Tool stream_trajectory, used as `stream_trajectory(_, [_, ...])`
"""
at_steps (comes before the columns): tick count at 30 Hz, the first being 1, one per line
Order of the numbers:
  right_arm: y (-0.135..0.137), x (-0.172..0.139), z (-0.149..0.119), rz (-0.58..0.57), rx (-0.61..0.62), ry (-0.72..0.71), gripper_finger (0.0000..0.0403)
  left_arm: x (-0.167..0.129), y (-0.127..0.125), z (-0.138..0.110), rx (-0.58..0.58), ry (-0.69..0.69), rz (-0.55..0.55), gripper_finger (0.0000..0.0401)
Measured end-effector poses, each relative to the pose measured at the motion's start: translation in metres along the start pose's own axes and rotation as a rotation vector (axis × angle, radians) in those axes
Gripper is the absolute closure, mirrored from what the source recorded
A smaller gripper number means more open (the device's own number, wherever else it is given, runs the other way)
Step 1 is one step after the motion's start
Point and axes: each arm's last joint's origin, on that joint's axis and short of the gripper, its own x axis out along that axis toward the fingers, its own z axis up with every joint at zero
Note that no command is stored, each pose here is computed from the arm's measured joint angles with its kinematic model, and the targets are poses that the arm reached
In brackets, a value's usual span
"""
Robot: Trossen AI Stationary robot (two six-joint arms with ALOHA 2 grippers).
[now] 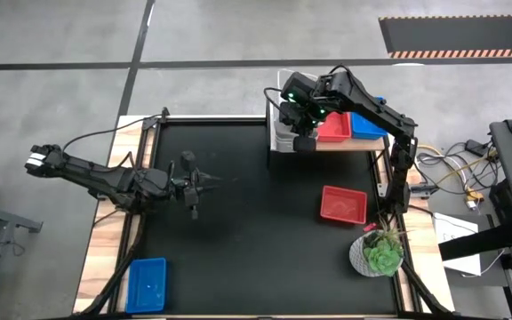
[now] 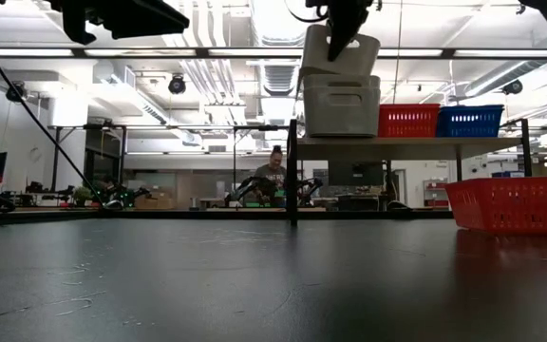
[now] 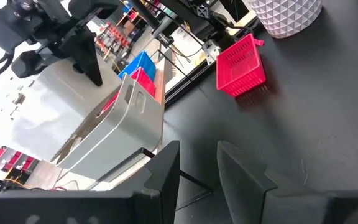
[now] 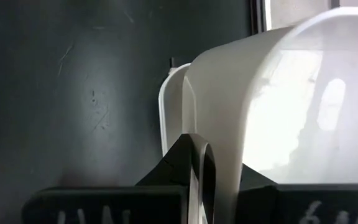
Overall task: Stack baskets on shelf by color
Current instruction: Stack the gray bin on top of the gray bins on the shelf, then stack the red bin on top of the red bins on the shelf
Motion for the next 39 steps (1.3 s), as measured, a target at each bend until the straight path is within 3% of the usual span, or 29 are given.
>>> stream_trajectory(16, [0.000,0.026,-0.002,0.016,0.008,0.068,0.0389,0.000,0.001,0.001,-0.005,-0.008,0.006,0.0309])
stream_trajectory(31, [0.000,0.010,-0.002,0.007,0.028,0.044,0.0274,0.000,0.002,0.003,-0.009,-0.024,0.018,0.0309])
stream_trajectory(39, [0.001,-0.016,-0.003,-0.025,0.048,-0.044,0.0252,0.001,0.003,0.004,-0.019,-0.039,0.030,0.0309])
